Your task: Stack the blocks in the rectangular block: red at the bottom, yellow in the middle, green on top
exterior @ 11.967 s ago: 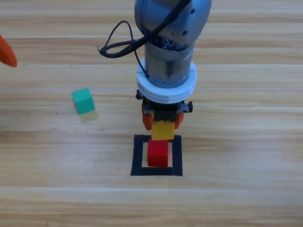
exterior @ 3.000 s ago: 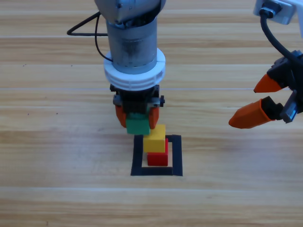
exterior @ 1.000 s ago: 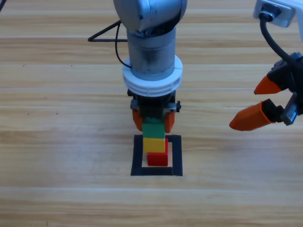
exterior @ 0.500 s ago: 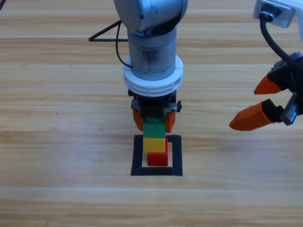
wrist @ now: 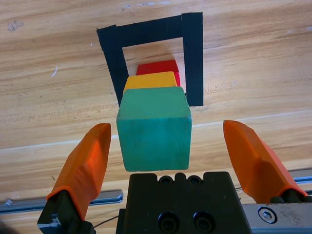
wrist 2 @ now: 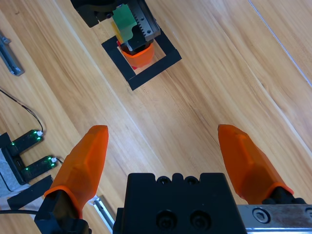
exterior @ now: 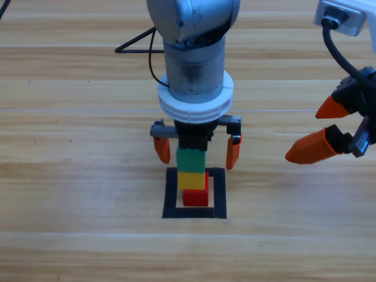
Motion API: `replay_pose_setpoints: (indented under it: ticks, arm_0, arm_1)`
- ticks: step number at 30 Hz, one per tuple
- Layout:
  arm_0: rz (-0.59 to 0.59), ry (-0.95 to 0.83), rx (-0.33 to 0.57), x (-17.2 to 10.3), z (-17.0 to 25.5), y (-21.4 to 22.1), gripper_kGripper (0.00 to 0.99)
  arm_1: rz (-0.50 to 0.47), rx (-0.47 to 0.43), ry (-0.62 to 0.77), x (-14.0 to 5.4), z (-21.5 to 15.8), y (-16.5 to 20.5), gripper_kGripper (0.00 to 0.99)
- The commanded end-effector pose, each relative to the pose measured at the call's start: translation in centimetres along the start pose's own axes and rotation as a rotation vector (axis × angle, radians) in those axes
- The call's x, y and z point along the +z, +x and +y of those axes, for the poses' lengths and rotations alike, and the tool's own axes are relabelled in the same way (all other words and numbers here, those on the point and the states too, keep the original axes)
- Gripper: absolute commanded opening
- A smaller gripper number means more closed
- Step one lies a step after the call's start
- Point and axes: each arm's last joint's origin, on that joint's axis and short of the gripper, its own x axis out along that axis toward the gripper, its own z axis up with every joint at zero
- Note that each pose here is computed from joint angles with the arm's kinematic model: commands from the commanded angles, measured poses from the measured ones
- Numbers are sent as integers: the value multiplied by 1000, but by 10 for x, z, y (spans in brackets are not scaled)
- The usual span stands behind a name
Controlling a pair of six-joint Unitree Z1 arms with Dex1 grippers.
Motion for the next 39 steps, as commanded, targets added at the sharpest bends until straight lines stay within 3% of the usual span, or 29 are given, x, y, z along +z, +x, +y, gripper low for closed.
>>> replay_pose_setpoints:
  ticks: [1, 4, 7, 9, 14, 17, 21, 26, 39]
  arm_0:
    - [-56, 0, -4, -8, -1, -20, 990]
    - [-184, -29, -49, -21, 17, -73, 990]
    - [-369, -42, -90, -55, 37, -137, 990]
    - [-473, -20, -74, -77, 35, -155, 990]
    - [-515, 8, 51, -84, 19, -127, 990]
    - [-582, 25, 70, -93, 20, -131, 990]
    - [-651, 93, 15, -107, 43, -141, 990]
    - [-694, 260, -136, -147, 101, -120, 990]
    - [-676, 310, -152, -153, 108, -106, 990]
  arm_1:
    - [56, -9, 20, -9, -8, 13, 990]
    - [68, -7, 18, -9, -9, 18, 990]
    - [68, -5, 16, -7, -9, 19, 990]
    - [66, -6, 14, -7, -9, 18, 990]
    - [72, -3, 14, -7, -10, 20, 990]
    - [71, 0, 14, -7, -10, 20, 990]
    - [71, 0, 14, -7, -10, 20, 990]
    - [71, 0, 14, -7, -10, 20, 990]
    - [74, 0, 15, -7, -10, 22, 990]
